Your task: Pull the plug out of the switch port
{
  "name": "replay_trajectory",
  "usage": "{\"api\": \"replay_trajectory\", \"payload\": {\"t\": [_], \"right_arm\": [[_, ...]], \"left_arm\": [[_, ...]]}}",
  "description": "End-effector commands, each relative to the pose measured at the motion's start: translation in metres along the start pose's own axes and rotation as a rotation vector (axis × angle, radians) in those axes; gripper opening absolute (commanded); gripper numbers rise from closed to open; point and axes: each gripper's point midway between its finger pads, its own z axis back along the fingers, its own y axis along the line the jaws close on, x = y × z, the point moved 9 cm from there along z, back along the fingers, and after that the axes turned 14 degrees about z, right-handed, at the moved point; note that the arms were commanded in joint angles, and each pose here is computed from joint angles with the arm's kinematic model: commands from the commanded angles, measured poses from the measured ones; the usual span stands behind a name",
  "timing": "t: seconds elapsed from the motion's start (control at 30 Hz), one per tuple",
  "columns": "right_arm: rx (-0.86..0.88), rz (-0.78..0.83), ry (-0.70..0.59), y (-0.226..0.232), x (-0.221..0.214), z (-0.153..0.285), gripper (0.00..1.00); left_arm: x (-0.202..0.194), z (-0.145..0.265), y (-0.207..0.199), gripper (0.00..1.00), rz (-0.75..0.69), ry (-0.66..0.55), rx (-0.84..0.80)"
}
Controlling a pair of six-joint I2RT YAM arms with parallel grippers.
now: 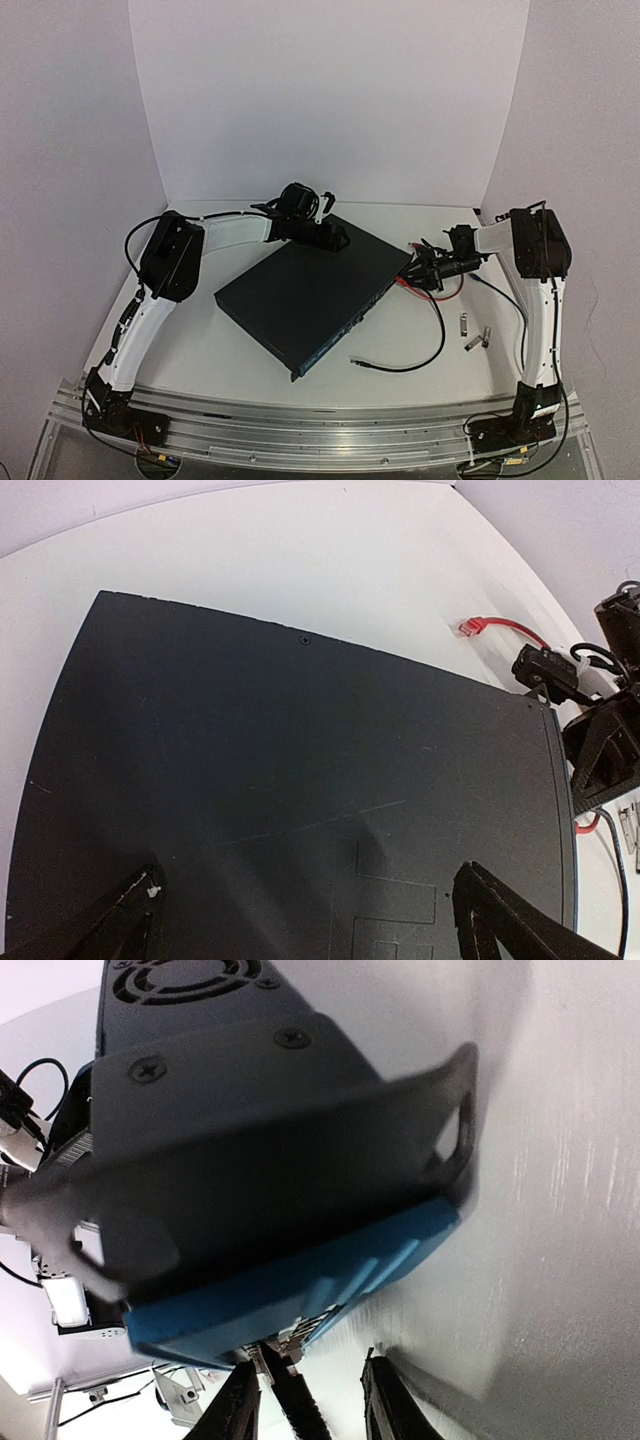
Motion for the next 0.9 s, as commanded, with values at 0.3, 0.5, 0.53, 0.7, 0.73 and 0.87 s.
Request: {"api": "replay_trajectory", "payload": {"t": [0.3,0.5,0.53,0.7,0.73,0.87], "right_arm": [[-0.01,0.06,-0.047,0.0,0.014,-0.009,0.26],[-0.034,0.04,-0.049,-0.004,0.01,-0.01,0.12],[-0.037,0.037,-0.049,-0.004,0.009,-0.01,0.09],[-0.045,0.026,-0.047,-0.007,0.006,-0.011,0.0],[-0.043,0.023,-0.045,-0.008,0.005,-0.011,0.0],[-0.045,0.021,-0.042,-0.013,0.0,-0.012,0.0]], "left_arm": [[-0.074,-0.029,0.059,1.0,0.119,0.28,0.185],[-0.076,-0.03,0.06,1.0,0.118,0.282,0.191],[-0.076,-0.03,0.061,1.0,0.118,0.283,0.193],[-0.076,-0.03,0.061,1.0,0.117,0.281,0.196],[-0.076,-0.029,0.061,1.0,0.117,0.281,0.197],[-0.076,-0.029,0.062,1.0,0.124,0.277,0.205]]}}
